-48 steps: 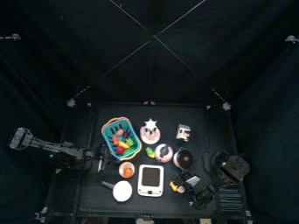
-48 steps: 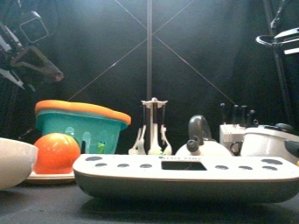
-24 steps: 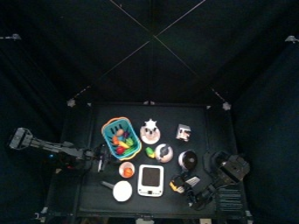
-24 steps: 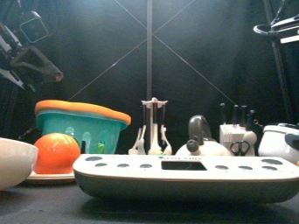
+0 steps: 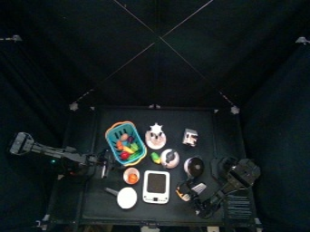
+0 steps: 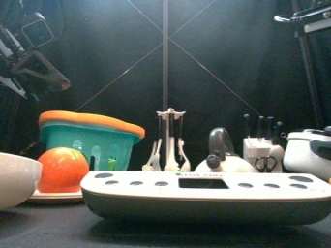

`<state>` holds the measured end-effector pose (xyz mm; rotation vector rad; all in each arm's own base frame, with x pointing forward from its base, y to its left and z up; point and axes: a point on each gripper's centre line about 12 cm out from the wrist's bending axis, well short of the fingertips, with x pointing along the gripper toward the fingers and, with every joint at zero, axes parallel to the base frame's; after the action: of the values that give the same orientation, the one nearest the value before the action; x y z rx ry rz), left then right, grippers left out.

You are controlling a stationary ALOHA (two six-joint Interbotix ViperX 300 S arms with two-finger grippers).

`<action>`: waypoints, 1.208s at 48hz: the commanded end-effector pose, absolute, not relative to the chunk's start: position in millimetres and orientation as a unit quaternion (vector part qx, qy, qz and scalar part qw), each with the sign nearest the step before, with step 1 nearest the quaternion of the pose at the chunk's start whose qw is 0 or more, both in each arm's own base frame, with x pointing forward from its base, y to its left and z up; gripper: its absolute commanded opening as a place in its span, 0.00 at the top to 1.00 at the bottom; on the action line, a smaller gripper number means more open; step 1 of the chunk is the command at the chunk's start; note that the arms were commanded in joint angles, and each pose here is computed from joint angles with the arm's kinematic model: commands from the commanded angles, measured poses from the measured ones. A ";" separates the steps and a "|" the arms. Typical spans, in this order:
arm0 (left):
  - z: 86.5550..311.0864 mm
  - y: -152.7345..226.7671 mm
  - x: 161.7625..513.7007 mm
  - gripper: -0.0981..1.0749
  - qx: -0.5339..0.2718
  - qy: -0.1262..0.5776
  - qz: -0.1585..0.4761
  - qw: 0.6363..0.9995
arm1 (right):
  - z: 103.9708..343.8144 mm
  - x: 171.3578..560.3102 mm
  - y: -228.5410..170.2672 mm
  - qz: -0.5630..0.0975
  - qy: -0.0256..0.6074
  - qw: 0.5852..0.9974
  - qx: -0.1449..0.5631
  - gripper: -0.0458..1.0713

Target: Grab pot handle

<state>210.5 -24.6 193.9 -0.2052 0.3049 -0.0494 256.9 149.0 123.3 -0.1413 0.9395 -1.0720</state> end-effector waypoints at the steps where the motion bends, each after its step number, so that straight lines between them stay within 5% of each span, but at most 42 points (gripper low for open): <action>1: 198.1 -24.6 212.8 0.77 -0.102 0.145 -0.024 0.984 | 144.4 266.6 150.4 -0.480 0.429 0.764 -0.048 0.59; 36: 197.5 -24.5 212.5 0.77 -0.103 0.146 -0.024 0.984 | 190.5 306.0 155.0 -0.417 0.386 0.822 -0.028 0.59; 58: 196.4 -24.5 212.0 0.77 -0.102 0.147 -0.024 0.984 | 191.1 309.7 151.5 -0.409 0.393 0.823 -0.027 0.59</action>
<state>209.5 -24.5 192.6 -0.2048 0.3080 -0.0491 306.5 151.7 173.2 -0.1114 0.8610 -0.8859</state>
